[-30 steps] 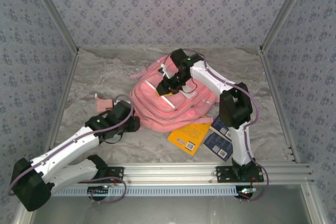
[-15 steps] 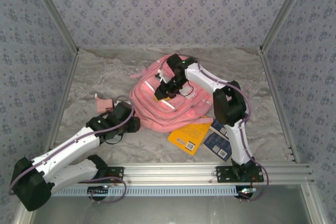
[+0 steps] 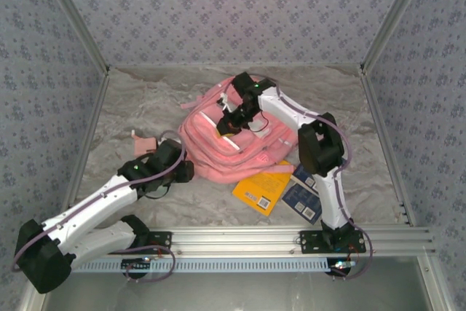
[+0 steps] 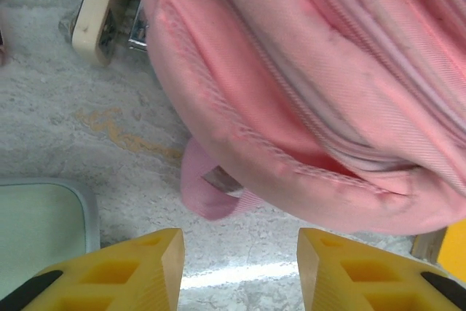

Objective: Pack the student bag

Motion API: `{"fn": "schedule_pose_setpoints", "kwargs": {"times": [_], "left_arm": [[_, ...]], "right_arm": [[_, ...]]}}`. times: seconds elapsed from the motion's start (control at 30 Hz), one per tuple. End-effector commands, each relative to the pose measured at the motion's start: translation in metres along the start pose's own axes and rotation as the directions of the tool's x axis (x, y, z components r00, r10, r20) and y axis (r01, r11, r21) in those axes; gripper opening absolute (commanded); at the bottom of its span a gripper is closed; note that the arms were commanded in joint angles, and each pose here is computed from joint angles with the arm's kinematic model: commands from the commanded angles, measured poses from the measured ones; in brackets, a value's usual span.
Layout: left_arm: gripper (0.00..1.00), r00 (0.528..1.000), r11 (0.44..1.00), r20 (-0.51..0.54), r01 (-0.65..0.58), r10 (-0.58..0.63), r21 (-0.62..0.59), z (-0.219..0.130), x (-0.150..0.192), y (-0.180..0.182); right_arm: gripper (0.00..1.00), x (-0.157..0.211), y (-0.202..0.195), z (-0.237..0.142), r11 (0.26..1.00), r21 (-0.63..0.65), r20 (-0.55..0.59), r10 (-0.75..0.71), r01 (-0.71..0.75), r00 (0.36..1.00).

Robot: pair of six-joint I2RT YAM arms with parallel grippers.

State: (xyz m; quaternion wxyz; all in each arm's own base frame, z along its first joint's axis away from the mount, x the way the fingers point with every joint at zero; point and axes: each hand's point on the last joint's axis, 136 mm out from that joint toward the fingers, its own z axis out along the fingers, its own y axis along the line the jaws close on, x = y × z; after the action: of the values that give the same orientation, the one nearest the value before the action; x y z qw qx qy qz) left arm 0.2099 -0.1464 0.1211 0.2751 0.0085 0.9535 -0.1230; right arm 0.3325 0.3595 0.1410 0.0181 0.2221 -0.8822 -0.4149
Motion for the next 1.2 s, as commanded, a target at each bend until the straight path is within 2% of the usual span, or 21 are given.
{"fn": "schedule_pose_setpoints", "kwargs": {"times": [0.0, 0.07, 0.23, 0.5, 0.6, 0.7, 0.83, 1.07, 1.17], "left_arm": [[0.44, 0.998, 0.997, 0.042, -0.049, 0.047, 0.055, -0.022, -0.020, -0.014], [0.43, 0.996, 0.994, -0.007, -0.085, 0.085, 0.064, -0.022, -0.011, -0.016], [0.42, 0.987, 0.985, -0.039, -0.152, 0.156, 0.081, -0.021, -0.006, -0.027], [0.47, 0.975, 0.976, 0.053, -0.217, 0.215, 0.031, -0.023, -0.042, -0.042], [0.47, 0.956, 0.964, 0.131, -0.266, 0.264, -0.005, -0.022, -0.068, -0.050], [0.46, 0.928, 0.941, 0.156, -0.334, 0.339, -0.057, -0.019, -0.082, -0.051], [0.46, 0.898, 0.914, 0.169, -0.398, 0.405, -0.074, -0.020, -0.090, -0.050], [0.43, 0.862, 0.884, 0.211, -0.467, 0.462, -0.028, -0.015, -0.085, -0.055], [0.46, 0.855, 0.878, 0.223, -0.479, 0.467, -0.004, -0.007, -0.084, -0.061]], "right_arm": [[0.00, -0.039, 0.051, -0.064, 0.989, -0.141, 0.220, 0.069, -0.039, 0.973], [0.00, -0.056, 0.054, -0.082, 0.970, -0.215, 0.272, 0.175, -0.117, 0.946], [0.00, -0.065, 0.062, -0.097, 0.926, -0.313, 0.253, 0.297, -0.212, 0.921], [0.00, -0.075, 0.070, -0.109, 0.883, -0.401, 0.268, 0.367, -0.243, 0.891], [0.00, -0.079, 0.073, -0.113, 0.856, -0.451, 0.261, 0.397, -0.252, 0.880], [0.00, -0.080, 0.077, -0.117, 0.833, -0.489, 0.246, 0.417, -0.260, 0.875], [0.00, -0.081, 0.085, -0.130, 0.814, -0.521, 0.236, 0.427, -0.257, 0.873], [0.00, -0.082, 0.089, -0.149, 0.785, -0.548, 0.218, 0.468, -0.289, 0.857], [0.00, -0.081, 0.095, -0.153, 0.784, -0.554, 0.213, 0.459, -0.280, 0.862]]}}
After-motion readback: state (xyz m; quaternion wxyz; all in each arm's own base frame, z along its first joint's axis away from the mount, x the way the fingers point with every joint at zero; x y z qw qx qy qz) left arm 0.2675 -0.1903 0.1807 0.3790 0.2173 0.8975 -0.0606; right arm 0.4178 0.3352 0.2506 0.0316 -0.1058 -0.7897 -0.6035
